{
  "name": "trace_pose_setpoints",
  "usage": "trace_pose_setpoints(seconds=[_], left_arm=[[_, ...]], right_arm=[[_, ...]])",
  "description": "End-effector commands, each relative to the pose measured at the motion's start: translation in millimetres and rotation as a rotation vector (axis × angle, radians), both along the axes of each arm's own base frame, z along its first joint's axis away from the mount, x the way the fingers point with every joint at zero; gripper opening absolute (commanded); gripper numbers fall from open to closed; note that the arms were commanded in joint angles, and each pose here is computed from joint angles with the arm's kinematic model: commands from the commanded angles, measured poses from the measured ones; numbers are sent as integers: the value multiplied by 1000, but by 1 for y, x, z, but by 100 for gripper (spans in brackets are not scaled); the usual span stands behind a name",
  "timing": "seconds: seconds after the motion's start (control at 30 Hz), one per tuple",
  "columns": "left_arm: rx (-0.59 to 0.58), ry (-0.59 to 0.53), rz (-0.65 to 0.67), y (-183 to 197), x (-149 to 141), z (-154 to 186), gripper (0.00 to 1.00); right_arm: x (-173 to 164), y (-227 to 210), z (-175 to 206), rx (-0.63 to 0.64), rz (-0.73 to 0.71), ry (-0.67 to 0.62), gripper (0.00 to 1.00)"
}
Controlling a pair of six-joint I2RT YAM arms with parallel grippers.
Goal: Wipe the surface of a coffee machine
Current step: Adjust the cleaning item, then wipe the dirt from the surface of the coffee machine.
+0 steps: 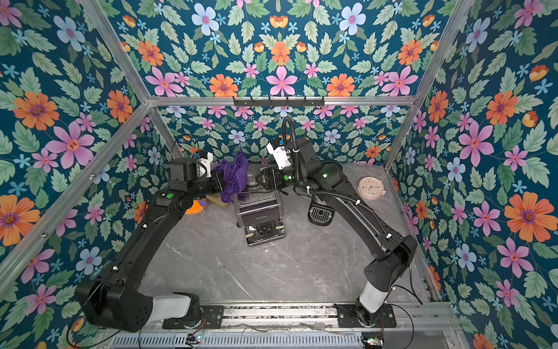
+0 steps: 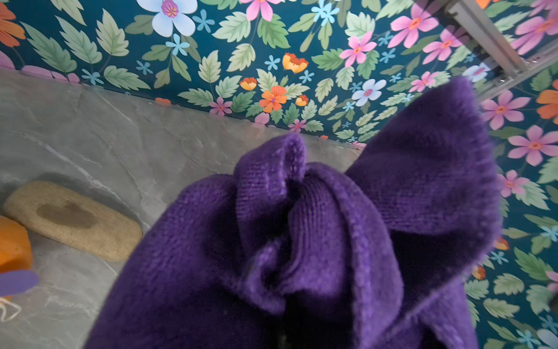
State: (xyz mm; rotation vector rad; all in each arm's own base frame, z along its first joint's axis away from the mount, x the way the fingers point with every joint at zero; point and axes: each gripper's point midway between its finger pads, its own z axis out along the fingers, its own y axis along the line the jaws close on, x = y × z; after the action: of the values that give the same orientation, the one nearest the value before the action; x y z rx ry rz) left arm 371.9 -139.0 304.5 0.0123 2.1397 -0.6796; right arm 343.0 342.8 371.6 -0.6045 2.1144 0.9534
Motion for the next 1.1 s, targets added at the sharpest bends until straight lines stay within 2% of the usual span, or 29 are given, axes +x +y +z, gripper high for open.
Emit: trace_pose_setpoints(seconds=[0.0, 0.17, 0.33, 0.47, 0.7, 0.97, 1.07], left_arm=[[-28, 104, -71, -8, -33, -21, 0], [-42, 151, -106, -10, -50, -26, 0], [-50, 95, -119, -13, -46, 3, 0], [-56, 52, -105, -14, -31, 26, 0], [-38, 19, -84, -17, 1, 41, 0], [49, -69, 132, 14, 44, 80, 0], [20, -64, 99, 3, 55, 80, 0]], right_arm=[[-3, -2, -8, -20, 5, 13, 73], [-5, -6, -19, -42, 3, 35, 72], [-5, -11, -29, -69, -5, 51, 73], [-12, -18, -15, -51, -13, 22, 72], [-14, -28, -8, -50, -32, -12, 72], [-22, -43, -5, -46, -64, -43, 72], [-23, -50, -8, -50, -77, -43, 72]])
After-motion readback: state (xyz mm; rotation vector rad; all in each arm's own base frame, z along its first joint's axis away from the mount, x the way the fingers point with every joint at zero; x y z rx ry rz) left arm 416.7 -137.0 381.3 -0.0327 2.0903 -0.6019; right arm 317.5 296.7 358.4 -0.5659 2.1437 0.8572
